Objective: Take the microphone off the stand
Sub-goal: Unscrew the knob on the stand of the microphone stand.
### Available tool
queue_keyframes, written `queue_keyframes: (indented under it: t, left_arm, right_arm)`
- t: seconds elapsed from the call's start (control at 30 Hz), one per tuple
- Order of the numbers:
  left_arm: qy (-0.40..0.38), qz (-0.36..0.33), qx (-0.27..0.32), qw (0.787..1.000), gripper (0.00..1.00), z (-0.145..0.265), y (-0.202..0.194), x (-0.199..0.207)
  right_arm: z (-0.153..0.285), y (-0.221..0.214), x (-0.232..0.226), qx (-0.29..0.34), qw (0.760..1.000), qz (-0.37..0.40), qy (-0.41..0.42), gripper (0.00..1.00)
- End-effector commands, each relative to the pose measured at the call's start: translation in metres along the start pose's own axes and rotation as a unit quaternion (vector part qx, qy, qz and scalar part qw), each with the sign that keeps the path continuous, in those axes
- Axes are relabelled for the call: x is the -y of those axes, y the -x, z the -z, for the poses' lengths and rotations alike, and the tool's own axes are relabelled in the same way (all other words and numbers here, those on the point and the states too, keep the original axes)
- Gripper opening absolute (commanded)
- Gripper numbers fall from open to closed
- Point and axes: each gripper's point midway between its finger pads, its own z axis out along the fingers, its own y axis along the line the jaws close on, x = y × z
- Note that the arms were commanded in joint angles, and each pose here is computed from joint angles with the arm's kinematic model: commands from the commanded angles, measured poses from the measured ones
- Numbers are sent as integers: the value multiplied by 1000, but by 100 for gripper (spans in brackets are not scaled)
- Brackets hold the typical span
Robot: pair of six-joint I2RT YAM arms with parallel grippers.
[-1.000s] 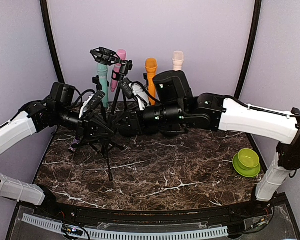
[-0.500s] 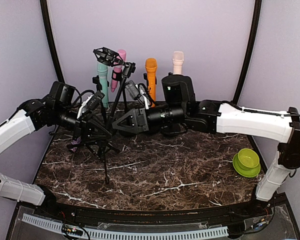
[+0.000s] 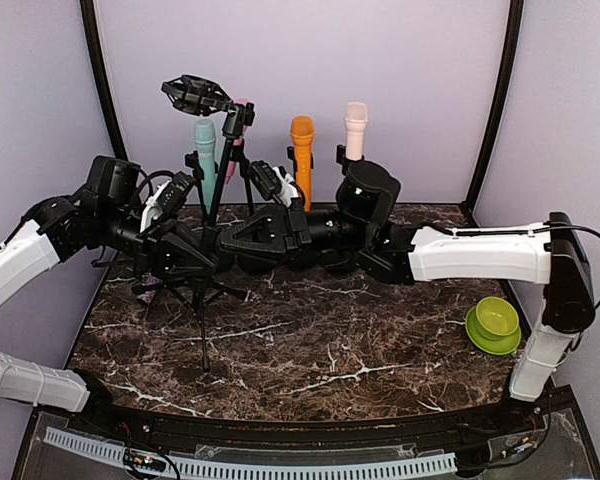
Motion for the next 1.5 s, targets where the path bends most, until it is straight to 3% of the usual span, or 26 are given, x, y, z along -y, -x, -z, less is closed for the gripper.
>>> queue_keyframes:
  t: [0.0, 0.03, 0.07, 0.1, 0.13, 0.23, 0.33, 0.43, 0.6, 0.73, 0.93, 1.23, 1.47]
  left_arm:
    - [21, -85, 21, 996, 0, 4, 24, -4]
    - [21, -82, 20, 996, 0, 4, 24, -4]
    - [20, -78, 20, 997, 0, 4, 23, -4]
    - [22, -74, 19, 997, 0, 3, 22, -5]
    - [23, -70, 19, 997, 0, 3, 21, -6]
    - [28, -57, 20, 998, 0, 4, 20, -7]
    - [28, -47, 21, 998, 0, 4, 21, -8]
    - [30, -46, 18, 998, 0, 3, 19, -9]
    - [41, -104, -7, 994, 0, 3, 9, -11]
    - [44, -140, -26, 989, 0, 1, 5, -12]
    - [42, -130, -27, 990, 0, -1, 3, -12]
    - [43, -139, -36, 989, 0, -1, -4, -12]
    - [43, -141, -45, 988, 0, -2, -10, -13]
  right_arm:
    - [-3, -18, -51, -50, 993, 3, 105, 0]
    - [-4, -17, -37, -49, 996, -5, 73, 0]
    - [-5, -14, -23, -43, 999, 0, 28, 6]
    - [-3, -11, -3, -36, 999, 15, -36, 21]
    - [1, -5, 12, -26, 994, 43, -97, 30]
    - [24, 8, 45, -2, 963, 117, -243, 48]
    - [49, 17, 57, 26, 920, 184, -344, 55]
    - [54, 13, 61, 13, 901, 214, -378, 49]
    - [21, -11, 36, -67, 950, 165, -257, 39]
    - [9, -20, 49, -119, 949, 137, -259, 31]
    - [0, -17, 33, -123, 957, 138, -223, 30]
    - [-9, -17, 22, -129, 967, 122, -185, 18]
    - [-13, -15, 20, -134, 968, 117, -178, 17]
